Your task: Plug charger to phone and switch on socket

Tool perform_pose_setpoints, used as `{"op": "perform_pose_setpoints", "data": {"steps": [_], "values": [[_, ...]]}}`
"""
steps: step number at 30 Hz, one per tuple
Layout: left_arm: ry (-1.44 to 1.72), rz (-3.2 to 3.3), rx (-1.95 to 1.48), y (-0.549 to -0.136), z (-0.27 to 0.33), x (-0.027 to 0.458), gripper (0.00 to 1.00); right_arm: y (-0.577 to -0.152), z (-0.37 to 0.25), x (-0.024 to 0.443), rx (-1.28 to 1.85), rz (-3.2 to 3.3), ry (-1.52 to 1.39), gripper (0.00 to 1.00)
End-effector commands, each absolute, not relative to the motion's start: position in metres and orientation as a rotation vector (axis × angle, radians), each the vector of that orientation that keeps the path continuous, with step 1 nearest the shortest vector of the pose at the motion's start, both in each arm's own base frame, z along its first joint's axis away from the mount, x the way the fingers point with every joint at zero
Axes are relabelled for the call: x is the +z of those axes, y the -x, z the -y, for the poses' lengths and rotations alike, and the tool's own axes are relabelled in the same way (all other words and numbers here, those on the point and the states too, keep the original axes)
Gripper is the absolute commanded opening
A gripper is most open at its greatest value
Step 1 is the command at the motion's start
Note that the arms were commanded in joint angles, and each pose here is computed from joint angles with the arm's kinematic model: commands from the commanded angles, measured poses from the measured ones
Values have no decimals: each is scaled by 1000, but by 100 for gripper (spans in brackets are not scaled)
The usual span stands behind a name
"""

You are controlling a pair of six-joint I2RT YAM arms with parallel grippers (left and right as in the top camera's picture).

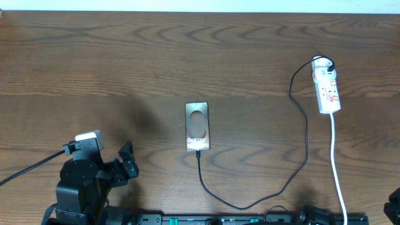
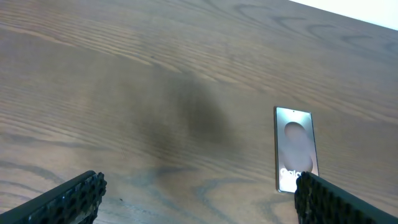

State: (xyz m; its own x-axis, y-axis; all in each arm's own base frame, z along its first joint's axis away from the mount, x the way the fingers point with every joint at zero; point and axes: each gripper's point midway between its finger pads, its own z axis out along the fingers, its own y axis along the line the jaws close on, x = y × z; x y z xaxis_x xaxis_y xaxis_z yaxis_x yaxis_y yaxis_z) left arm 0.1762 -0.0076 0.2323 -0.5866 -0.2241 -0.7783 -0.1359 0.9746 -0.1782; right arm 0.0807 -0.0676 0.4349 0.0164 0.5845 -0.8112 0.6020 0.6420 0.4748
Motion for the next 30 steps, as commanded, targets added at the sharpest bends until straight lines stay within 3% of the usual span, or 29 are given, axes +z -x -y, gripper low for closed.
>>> {"op": "perform_pose_setpoints", "data": {"steps": [1, 5, 6, 7, 16, 21, 24, 30], "values": [[244, -2200, -103, -176, 5, 234, 99, -80, 68, 431, -32, -1666, -991, 44], [244, -2200, -103, -176, 5, 234, 99, -82, 66, 431, -17, -1673, -983, 62], [244, -2200, -103, -176, 5, 234, 99, -83, 64, 430, -4, -1679, -976, 74], [244, -2200, -103, -176, 5, 234, 99, -83, 61, 428, 11, -1693, -970, 99], [244, -2200, -103, -176, 5, 234, 99, -62, 46, 379, 11, -1919, -1031, 99], [244, -2200, -103, -176, 5, 234, 99, -62, 46, 379, 5, -1922, -1024, 99], [244, -2200, -103, -176, 5, 234, 99, -56, 57, 381, -151, -1967, -920, 99], [244, -2200, -103, -176, 5, 234, 99, -75, 41, 371, -53, -2047, -794, 99]]}}
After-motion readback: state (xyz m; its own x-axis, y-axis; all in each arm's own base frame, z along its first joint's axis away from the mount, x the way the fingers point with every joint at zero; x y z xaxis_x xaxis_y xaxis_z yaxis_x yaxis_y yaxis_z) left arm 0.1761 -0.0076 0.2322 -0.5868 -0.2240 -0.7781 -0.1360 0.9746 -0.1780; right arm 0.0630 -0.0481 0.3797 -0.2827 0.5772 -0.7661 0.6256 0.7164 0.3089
